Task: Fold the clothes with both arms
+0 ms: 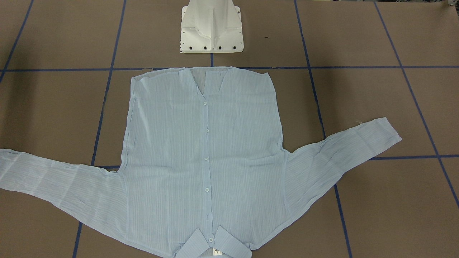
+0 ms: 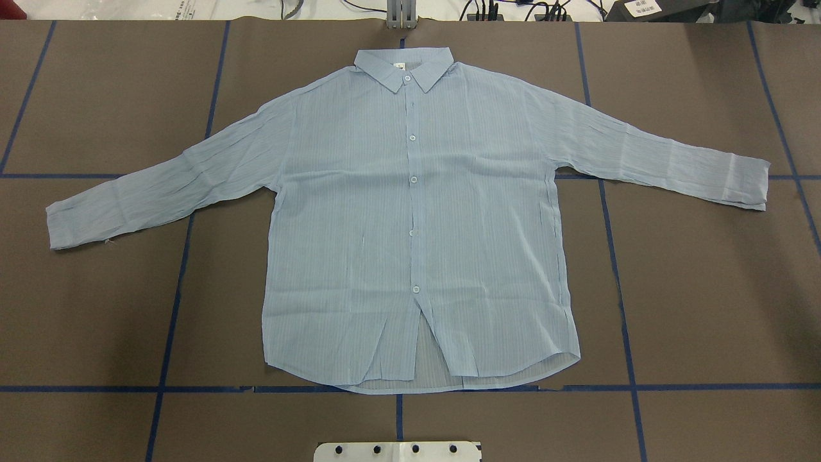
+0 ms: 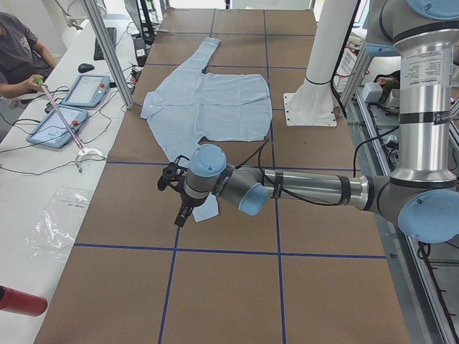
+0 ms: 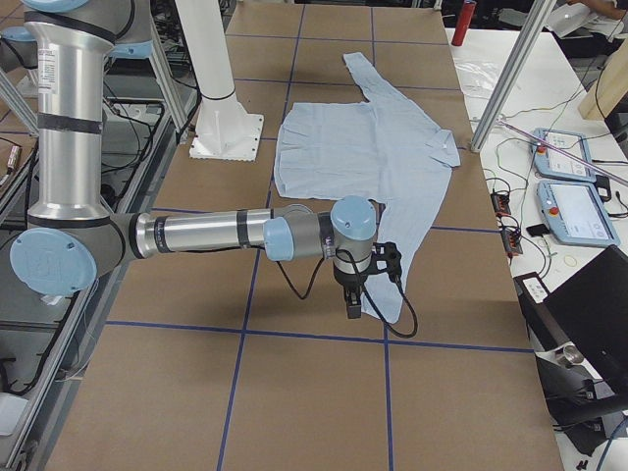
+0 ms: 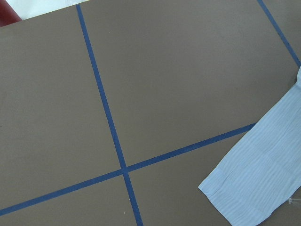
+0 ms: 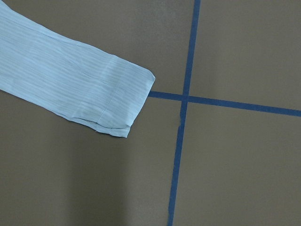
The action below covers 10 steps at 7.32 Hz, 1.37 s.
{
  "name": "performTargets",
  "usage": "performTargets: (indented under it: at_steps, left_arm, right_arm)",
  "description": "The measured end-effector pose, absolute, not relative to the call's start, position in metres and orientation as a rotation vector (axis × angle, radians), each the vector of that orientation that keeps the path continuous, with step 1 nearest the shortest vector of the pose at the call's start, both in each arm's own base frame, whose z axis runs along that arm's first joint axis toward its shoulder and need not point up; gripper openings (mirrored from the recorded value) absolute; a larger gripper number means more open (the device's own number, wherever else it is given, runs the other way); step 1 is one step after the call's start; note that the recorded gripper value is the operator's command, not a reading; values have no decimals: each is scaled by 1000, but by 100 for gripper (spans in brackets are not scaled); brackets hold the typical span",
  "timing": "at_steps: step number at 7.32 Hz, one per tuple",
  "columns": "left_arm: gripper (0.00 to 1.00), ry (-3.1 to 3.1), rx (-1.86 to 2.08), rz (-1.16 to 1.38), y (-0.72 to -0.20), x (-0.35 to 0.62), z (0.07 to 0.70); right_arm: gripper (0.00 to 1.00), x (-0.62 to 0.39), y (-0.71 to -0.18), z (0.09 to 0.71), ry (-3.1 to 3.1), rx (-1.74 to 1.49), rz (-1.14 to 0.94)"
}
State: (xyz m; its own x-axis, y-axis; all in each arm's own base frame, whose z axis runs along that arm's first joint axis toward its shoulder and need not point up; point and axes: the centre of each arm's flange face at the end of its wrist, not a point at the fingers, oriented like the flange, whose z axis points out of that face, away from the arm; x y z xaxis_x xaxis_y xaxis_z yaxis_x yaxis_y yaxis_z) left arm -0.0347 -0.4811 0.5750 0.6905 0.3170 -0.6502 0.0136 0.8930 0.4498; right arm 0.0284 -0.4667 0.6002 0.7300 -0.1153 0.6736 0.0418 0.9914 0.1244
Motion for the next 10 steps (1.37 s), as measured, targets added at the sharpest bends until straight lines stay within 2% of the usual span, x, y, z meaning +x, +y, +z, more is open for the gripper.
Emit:
performTargets:
  at_steps: [6, 10]
  left_arm:
    - [100, 797, 461, 184, -475, -34, 581]
    - [100, 796, 448, 178, -469, -34, 588]
  right_arm:
    - [100, 26, -458, 613, -797, 72, -78]
    - [100, 9, -471, 642, -841, 100, -124]
